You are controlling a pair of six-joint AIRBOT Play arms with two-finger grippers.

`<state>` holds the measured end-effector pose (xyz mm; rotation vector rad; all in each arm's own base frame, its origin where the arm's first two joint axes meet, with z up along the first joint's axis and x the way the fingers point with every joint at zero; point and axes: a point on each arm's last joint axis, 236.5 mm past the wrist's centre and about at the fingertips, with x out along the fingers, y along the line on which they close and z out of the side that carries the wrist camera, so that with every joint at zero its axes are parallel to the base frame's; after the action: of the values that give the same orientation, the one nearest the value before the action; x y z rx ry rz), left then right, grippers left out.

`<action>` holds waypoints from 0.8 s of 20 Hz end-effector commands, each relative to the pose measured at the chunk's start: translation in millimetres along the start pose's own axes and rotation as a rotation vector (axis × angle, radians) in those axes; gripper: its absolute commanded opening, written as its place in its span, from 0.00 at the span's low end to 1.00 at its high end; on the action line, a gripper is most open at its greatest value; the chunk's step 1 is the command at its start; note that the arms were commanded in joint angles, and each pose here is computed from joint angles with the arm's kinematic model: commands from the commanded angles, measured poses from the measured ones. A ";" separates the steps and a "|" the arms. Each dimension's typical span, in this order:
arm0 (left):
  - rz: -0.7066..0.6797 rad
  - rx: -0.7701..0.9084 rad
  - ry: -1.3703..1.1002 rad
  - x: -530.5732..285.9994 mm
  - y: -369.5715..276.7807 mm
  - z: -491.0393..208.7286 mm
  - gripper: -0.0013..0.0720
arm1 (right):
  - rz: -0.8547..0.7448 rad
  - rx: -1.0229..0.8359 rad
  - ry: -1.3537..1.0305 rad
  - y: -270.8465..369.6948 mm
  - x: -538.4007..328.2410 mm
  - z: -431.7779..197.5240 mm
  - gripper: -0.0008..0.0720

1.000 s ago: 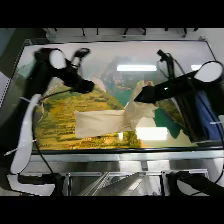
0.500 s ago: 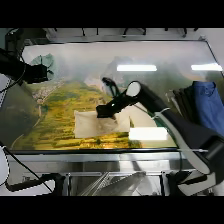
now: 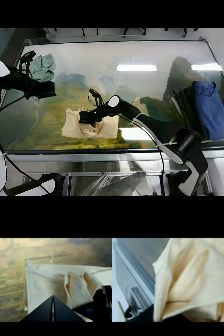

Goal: Fold the shirts.

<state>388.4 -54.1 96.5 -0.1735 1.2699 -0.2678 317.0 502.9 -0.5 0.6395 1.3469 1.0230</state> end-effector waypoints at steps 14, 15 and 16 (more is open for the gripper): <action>-0.208 -0.035 0.077 28.9 -10.3 -92.9 0.04 | 0.006 0.096 -0.078 -40.6 -178.6 17.6 0.97; -0.237 -0.017 0.090 39.5 -16.7 -96.1 0.04 | -0.016 0.121 -0.115 -51.2 -191.5 14.9 0.97; -0.243 -0.011 0.108 50.5 -16.3 -98.2 0.04 | -0.032 0.151 -0.147 -62.1 -204.0 9.8 0.97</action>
<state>311.7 -55.9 45.4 -0.3028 1.3510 -0.3586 362.8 346.7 60.4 0.7864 1.3040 0.9706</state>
